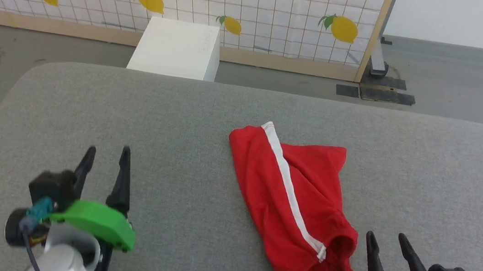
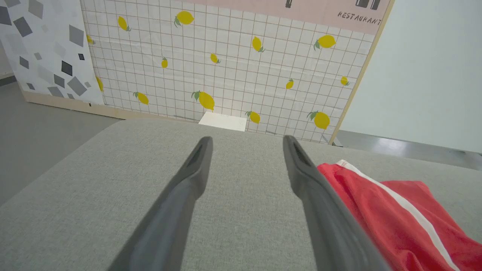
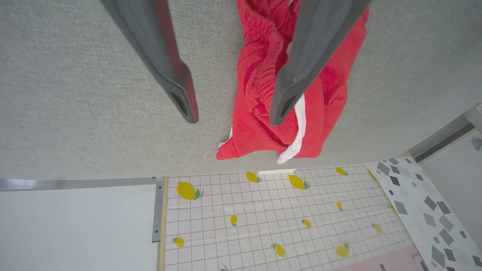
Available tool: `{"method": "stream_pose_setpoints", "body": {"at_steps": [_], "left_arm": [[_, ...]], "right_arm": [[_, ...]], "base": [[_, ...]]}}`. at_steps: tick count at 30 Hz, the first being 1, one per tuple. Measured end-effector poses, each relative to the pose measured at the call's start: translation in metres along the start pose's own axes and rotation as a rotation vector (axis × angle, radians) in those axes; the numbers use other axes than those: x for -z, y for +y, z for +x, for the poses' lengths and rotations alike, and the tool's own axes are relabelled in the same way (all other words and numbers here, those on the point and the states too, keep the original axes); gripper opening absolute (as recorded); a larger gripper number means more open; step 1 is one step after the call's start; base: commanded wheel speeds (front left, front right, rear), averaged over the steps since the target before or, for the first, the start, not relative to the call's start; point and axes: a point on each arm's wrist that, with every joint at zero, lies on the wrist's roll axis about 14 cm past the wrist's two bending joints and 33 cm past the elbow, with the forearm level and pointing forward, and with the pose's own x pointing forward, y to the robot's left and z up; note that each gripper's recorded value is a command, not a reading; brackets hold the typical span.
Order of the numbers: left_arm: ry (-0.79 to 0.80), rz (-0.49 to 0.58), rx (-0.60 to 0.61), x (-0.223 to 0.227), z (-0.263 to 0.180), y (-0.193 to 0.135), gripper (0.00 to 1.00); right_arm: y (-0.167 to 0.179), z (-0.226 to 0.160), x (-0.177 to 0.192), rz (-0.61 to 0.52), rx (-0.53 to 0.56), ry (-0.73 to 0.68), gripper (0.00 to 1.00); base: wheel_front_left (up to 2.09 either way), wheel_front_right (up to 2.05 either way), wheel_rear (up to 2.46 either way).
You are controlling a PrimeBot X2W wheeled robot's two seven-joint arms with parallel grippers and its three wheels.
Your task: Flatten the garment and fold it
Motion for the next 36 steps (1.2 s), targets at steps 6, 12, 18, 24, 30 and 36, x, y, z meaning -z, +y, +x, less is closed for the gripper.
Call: {"method": "stream_pose_setpoints", "body": {"at_steps": [6,12,18,24,30,36], "left_arm": [[0.019,-0.042,-0.073,0.017,-0.021,0.007,1.0],[0.022,-0.06,-0.077,0.023,-0.024,0.004,1.0],[0.039,-0.072,-0.095,0.032,-0.024,0.009,1.0],[0.052,-0.064,-0.097,0.038,-0.025,0.011,1.0],[0.055,-0.067,-0.085,0.041,-0.024,0.009,1.0],[0.063,-0.088,-0.037,0.045,-0.021,-0.004,1.0]], "right_arm": [[0.052,0.001,0.027,0.033,-0.155,0.258,1.0],[0.066,-0.009,0.064,0.004,-0.203,0.5,1.0],[0.065,0.004,0.071,-0.008,-0.209,0.524,1.0],[0.068,0.013,0.075,-0.017,-0.222,0.524,0.0],[0.061,0.016,0.067,-0.01,-0.2,0.493,0.0],[0.034,0.022,0.033,0.056,-0.116,0.382,0.0]], "base": [[0.0,0.0,0.0],[0.0,0.0,0.0],[0.0,0.0,0.0],[0.0,0.0,0.0],[0.0,0.0,0.0],[0.0,0.0,0.0]]}}
